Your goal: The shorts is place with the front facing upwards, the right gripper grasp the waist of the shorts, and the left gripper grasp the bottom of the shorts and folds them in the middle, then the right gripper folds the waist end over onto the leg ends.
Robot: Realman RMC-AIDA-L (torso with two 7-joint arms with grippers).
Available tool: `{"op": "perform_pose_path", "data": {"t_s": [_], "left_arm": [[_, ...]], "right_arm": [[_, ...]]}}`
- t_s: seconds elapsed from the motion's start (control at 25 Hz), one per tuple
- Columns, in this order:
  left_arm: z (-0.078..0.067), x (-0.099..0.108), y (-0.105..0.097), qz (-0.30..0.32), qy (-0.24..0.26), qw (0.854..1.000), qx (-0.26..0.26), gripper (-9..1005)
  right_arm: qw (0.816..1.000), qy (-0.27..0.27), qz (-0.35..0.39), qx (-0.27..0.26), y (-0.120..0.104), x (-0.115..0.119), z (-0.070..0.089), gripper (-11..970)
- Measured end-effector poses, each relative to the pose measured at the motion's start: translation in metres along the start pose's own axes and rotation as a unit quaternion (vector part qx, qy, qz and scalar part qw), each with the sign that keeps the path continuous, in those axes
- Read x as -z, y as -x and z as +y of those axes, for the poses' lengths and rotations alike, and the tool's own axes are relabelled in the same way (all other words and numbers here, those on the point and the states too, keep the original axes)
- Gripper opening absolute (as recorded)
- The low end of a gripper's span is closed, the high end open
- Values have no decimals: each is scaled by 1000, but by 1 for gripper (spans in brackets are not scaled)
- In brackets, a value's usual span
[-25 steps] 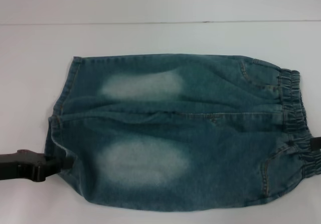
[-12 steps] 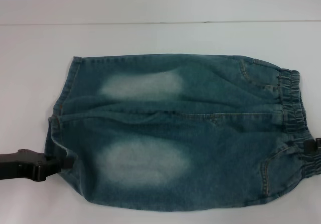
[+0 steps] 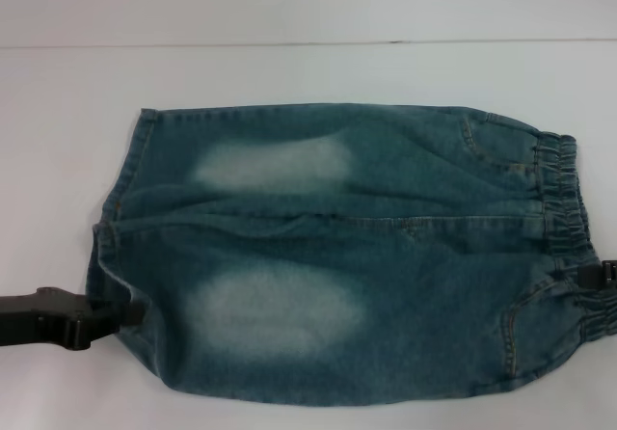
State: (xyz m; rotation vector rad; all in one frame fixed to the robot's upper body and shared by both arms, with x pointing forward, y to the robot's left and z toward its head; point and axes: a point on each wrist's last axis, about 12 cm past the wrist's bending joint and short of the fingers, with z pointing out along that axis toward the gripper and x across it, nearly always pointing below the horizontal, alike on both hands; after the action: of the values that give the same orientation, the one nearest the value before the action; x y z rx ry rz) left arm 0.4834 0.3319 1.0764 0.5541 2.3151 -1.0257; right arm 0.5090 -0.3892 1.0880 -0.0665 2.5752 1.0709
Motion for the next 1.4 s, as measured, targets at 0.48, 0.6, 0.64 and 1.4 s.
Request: {"op": "perform_pose_path", "data": {"t_s": [0.48,0.6,0.64,1.4], "left_arm": [[0,0,1,1,-2,1000,-1,31],[-1,0,1,1,-3,1000,-1,32],[-1,0,1,1,-3,1000,-1,32],[-2,-2,4,1,-7,1000,-5,32]], "right_arm": [[1000,9,-1,0,-1,-5,0,901],[1000,9,0,1,-1,-6,0,891],[1000,10,0,2,-1,-6,0,888],[999,7,10,48,-5,-7,-1,336]]}}
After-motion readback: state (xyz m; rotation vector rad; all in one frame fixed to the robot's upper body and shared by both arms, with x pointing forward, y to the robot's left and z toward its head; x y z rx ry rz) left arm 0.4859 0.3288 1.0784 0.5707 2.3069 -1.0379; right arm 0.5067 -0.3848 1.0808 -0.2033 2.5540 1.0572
